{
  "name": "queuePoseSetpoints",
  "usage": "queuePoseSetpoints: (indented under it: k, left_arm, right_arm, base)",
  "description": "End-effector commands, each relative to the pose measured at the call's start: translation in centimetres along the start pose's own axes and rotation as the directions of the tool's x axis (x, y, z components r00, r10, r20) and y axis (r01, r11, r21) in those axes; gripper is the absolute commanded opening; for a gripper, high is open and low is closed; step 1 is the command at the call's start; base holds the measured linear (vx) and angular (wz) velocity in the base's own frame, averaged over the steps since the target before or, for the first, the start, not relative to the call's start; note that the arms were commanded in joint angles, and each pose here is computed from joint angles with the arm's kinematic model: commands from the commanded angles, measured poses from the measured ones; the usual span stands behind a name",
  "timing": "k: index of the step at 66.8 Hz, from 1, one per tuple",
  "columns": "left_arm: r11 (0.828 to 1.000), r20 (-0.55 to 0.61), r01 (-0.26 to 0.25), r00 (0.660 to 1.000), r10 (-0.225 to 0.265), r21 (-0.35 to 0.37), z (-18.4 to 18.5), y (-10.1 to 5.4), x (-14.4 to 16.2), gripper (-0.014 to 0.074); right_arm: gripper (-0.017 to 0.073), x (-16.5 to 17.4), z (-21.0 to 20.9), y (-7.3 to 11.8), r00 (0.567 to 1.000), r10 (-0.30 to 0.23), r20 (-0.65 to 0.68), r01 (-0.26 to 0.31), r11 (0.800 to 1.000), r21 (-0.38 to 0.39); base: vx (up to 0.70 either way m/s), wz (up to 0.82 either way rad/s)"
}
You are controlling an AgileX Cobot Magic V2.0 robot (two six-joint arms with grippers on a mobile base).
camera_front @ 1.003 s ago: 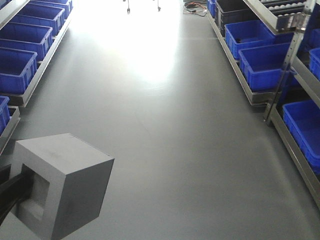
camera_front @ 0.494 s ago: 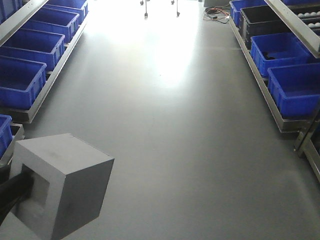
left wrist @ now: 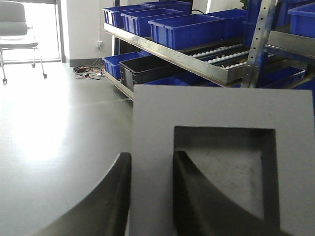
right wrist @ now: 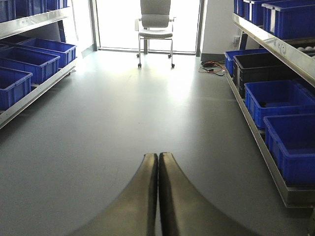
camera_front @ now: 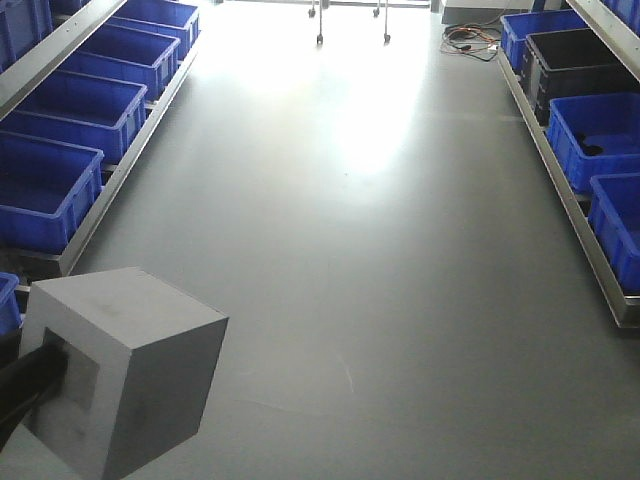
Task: Sort gray base to blue bin
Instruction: 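Drive down the aisle between blue bin shelves, then turn and stop facing the large empty blue bin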
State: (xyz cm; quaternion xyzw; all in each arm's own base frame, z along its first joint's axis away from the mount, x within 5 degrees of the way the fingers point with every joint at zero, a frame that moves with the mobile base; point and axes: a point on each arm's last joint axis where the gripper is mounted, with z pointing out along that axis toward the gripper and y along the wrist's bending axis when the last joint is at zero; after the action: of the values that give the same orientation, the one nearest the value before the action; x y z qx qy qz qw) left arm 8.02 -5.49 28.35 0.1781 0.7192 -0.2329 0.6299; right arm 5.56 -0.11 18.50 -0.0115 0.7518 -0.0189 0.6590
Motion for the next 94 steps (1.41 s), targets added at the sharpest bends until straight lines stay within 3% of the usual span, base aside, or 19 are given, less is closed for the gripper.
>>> queuePoseSetpoints:
  k: [1,32,94]
  left_arm:
    - [0.998,0.102,0.004,0.995,-0.011,0.069,-0.14,-0.71,-1.67,-0.0007]
    - [0.998,0.102,0.004,0.995,-0.011,0.069,-0.14,-0.71,-1.67,-0.0007]
    - [0.998,0.102,0.004,0.995,-0.011,0.069,-0.14,-0.71,-1.67,-0.0007]
  right_arm:
    - [-0.0005,-0.57,-0.04,-0.01,0.997,-0.021,0.081,0.02,1.0,0.004]
    - [-0.0005,-0.57,-0.04,-0.01,0.997,-0.021,0.081,0.02,1.0,0.004]
    - [-0.0005,-0.57,-0.04,-0.01,0.997,-0.021,0.081,0.02,1.0,0.004]
  base:
    - [0.43,0.08]
    - [0.41,0.28]
    - [0.27,0.88]
